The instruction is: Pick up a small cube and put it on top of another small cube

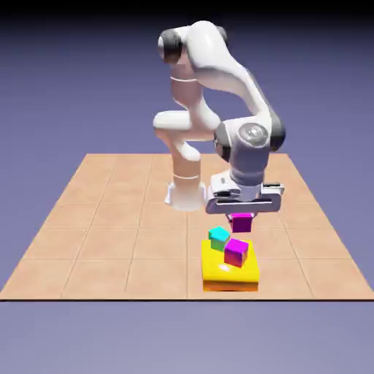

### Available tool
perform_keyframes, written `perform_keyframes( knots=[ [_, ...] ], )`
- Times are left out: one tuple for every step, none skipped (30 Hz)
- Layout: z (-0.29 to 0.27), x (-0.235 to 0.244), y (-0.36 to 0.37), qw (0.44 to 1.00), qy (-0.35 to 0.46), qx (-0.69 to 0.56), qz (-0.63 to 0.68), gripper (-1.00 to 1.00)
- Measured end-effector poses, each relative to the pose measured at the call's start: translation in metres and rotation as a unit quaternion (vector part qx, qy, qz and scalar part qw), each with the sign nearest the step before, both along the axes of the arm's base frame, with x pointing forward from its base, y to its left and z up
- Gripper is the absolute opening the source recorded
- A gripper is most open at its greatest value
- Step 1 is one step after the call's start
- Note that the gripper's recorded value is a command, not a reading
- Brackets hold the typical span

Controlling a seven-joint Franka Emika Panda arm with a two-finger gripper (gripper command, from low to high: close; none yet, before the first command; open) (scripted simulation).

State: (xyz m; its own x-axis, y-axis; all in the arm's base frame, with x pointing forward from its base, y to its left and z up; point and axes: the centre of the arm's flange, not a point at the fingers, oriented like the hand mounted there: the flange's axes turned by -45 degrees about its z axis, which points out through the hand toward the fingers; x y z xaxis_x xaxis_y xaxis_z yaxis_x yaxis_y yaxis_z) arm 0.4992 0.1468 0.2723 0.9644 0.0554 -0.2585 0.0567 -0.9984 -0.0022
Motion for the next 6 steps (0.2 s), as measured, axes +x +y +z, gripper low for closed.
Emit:
perform_keyframes(
  knots=[
    [-0.016, -0.004, 0.000, 1.000, 0.000, 0.000, 0.000, 1.00],
    [-0.017, -0.004, 0.000, 1.000, 0.000, -0.001, 0.001, 1.00],
    [-0.017, -0.004, 0.000, 1.000, 0.000, -0.001, 0.001, 1.00],
    [0.000, 0.000, 0.000, 1.000, 0.000, -0.001, 0.000, 1.00],
    [0.017, 0.004, 0.000, 1.000, 0.000, -0.002, 0.000, 1.00],
    [0.034, 0.007, 0.000, 1.000, 0.000, -0.001, 0.000, 1.00]
  ],
)
